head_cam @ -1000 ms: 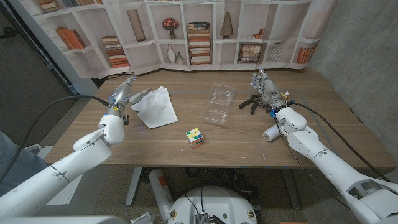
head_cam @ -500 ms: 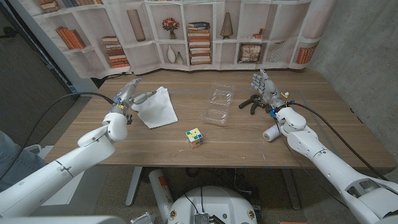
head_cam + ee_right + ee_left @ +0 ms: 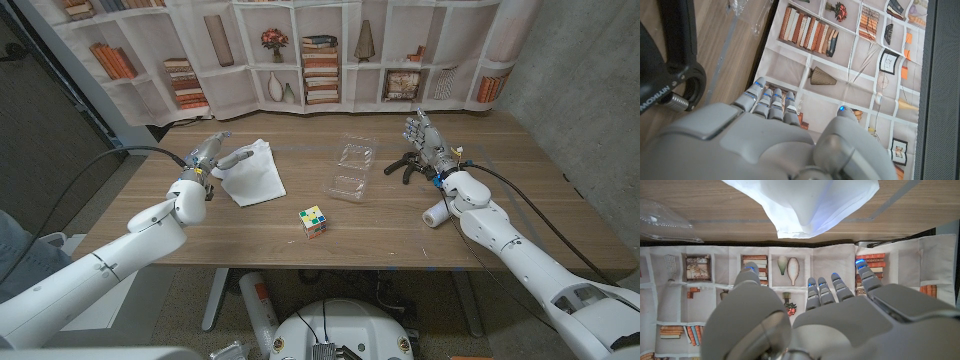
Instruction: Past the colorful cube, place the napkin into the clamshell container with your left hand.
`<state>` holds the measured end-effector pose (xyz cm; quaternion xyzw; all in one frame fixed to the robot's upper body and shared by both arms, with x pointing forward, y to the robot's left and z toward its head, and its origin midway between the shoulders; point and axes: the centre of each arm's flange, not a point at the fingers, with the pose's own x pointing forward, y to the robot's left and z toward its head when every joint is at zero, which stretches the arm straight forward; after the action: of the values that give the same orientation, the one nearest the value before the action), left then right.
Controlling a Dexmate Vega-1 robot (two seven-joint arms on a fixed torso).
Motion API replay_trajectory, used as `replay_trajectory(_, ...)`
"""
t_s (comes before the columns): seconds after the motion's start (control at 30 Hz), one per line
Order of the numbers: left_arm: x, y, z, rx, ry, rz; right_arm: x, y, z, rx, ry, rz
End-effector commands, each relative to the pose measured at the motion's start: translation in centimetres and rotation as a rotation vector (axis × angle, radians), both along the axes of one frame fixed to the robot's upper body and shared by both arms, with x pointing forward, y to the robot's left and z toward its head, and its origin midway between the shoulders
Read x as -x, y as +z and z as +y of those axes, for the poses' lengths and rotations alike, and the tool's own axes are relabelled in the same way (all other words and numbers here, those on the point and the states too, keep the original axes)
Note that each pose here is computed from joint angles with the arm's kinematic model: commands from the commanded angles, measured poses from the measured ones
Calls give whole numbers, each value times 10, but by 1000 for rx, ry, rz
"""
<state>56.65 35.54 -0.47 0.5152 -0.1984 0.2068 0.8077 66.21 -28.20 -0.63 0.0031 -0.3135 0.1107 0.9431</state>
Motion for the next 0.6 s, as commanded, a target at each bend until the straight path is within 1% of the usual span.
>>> replay_trajectory(0.03,-6,-2,0,-6,10,38,-3,0,2,-4,2,4)
replay_trajectory(0.6,-17,-4,-4,-28,19,97,-3,-2,2,-4,-3,11)
